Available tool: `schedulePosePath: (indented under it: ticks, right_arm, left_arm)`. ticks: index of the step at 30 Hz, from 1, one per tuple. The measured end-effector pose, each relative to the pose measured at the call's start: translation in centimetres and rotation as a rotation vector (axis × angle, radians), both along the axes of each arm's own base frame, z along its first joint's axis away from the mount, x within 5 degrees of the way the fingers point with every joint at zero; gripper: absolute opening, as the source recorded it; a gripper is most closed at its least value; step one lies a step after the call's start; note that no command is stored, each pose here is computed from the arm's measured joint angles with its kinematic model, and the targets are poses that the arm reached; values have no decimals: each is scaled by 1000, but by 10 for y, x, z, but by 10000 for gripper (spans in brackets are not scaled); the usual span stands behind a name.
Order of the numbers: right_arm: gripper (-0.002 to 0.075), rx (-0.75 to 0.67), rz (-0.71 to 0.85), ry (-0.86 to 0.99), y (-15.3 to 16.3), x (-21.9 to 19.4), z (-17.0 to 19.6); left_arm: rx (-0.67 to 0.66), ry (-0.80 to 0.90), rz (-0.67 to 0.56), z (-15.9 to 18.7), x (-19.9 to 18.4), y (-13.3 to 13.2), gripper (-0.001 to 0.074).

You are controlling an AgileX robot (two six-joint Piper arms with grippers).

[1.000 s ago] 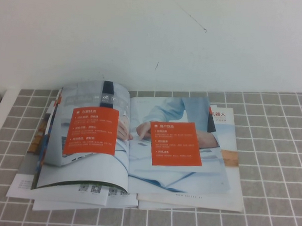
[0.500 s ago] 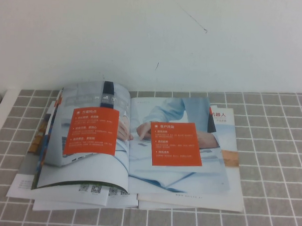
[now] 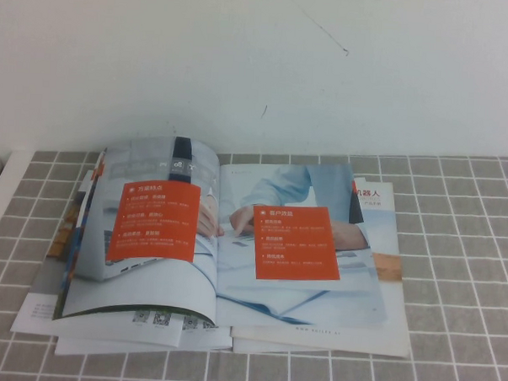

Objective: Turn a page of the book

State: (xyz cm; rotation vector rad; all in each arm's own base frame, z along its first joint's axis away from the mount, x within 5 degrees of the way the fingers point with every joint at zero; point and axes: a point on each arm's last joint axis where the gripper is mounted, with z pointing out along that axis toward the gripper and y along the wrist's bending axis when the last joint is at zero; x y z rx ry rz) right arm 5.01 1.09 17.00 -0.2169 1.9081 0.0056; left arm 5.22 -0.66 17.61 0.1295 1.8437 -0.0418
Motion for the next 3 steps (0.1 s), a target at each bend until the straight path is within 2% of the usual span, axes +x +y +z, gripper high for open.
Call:
schedulePosePath:
  ticks: [3]
  right_arm:
    - [-3, 0, 0, 0, 0, 0, 0]
  left_arm:
    - [0, 0, 0, 0, 0, 0, -2]
